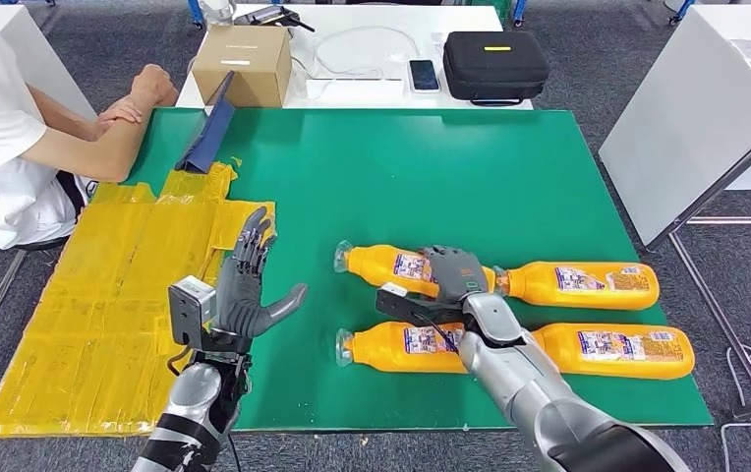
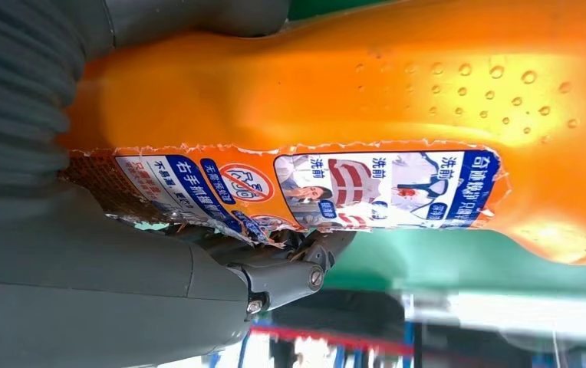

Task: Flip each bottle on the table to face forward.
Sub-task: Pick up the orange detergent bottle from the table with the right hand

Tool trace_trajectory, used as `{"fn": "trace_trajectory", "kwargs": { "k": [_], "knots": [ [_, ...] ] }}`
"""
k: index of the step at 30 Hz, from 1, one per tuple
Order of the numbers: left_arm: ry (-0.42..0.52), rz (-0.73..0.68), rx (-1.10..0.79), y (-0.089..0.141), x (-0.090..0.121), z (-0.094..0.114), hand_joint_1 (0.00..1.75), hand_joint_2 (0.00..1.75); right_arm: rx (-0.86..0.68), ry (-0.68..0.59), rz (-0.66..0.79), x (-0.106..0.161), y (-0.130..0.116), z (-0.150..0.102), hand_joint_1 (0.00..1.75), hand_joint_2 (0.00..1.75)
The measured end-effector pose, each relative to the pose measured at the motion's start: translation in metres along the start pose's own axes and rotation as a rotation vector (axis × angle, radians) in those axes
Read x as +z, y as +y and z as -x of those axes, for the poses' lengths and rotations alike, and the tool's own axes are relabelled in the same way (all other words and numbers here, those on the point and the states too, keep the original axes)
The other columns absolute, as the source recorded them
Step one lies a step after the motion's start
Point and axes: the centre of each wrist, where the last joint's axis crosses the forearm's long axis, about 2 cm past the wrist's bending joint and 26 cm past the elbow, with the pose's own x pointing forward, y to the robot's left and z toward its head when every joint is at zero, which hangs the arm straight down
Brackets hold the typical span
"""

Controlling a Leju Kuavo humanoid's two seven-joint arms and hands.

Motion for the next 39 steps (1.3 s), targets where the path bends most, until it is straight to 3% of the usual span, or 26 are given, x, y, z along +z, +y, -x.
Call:
{"fn": "trace_trajectory", "kwargs": {
  "k": [9, 18, 24, 39],
  "knots": [
    [0.008, 0.01, 0.011, -0.005, 0.001, 0.0, 0.0, 1.75, -0.1, -0.076, 0.427, 0.016, -0.011, -0.018, 1.74, 1.75],
    [0.021, 0.017, 0.021, -0.009, 0.007, 0.002, 0.0, 1.75, -0.52, -0.132, 0.715, 0.053, -0.024, -0.041, 1.75, 1.75],
    [0.023, 0.016, 0.028, -0.009, 0.008, 0.003, 0.0, 1.75, -0.643, -0.163, 0.731, 0.065, -0.03, -0.05, 1.73, 1.75],
    [-0.019, 0.025, 0.123, -0.004, 0.003, -0.007, 0.0, 1.75, -0.936, -0.334, 0.391, 0.066, -0.003, -0.1, 1.7, 1.75]
  ]
}}
